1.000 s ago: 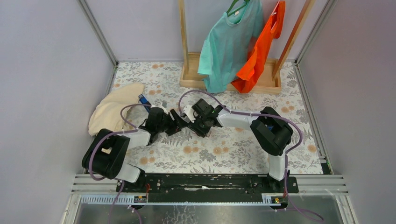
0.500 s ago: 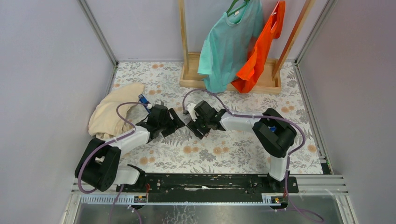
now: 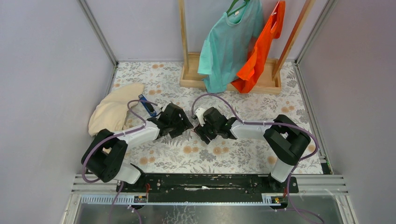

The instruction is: Load the staples into the stapler

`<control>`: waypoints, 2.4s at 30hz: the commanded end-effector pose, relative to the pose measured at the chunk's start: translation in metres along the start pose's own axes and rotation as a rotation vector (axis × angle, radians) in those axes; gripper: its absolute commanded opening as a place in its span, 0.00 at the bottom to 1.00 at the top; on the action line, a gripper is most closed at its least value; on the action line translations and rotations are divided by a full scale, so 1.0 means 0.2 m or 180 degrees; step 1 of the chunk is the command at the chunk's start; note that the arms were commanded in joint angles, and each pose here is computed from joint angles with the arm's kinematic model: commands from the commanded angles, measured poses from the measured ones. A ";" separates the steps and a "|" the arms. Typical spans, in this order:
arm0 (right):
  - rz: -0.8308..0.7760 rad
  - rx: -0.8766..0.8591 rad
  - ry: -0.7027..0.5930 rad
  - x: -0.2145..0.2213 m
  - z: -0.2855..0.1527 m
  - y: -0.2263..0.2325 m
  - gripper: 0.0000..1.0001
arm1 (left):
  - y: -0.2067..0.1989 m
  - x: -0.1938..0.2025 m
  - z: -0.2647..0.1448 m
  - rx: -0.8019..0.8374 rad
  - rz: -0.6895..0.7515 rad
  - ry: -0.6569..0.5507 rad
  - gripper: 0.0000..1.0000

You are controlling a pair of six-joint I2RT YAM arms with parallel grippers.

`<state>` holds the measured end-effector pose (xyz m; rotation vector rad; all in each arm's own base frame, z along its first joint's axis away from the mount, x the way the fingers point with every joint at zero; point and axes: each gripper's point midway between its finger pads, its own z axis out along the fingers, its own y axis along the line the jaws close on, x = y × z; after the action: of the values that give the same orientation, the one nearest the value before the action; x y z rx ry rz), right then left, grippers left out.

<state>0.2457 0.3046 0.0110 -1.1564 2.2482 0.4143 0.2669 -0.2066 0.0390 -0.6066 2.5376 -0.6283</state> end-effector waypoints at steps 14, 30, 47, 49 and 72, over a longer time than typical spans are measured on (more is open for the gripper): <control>0.0116 0.0036 -0.0088 0.13 -0.02 0.03 0.65 | -0.08 0.00 0.06 -0.0214 -0.0339 -0.0010 0.81; 0.0014 0.0165 -0.0262 0.12 -0.03 0.04 0.54 | -0.11 0.06 0.13 -0.0389 -0.0550 0.0065 0.84; -0.0061 0.0233 -0.0337 0.11 -0.01 0.05 0.51 | -0.05 0.10 0.18 -0.0858 -0.0671 0.0121 0.80; -0.0065 0.0223 -0.0341 0.11 -0.01 0.06 0.50 | -0.04 0.10 0.18 -0.0946 -0.0650 0.0135 0.78; -0.0143 0.0155 -0.0284 0.13 0.02 0.10 0.49 | 0.09 0.14 0.22 -0.1674 -0.0443 0.0247 0.56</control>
<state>0.2321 0.3129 0.0119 -1.0703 2.0861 0.4261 0.2845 -0.2463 0.0146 -0.9579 2.7002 -0.2483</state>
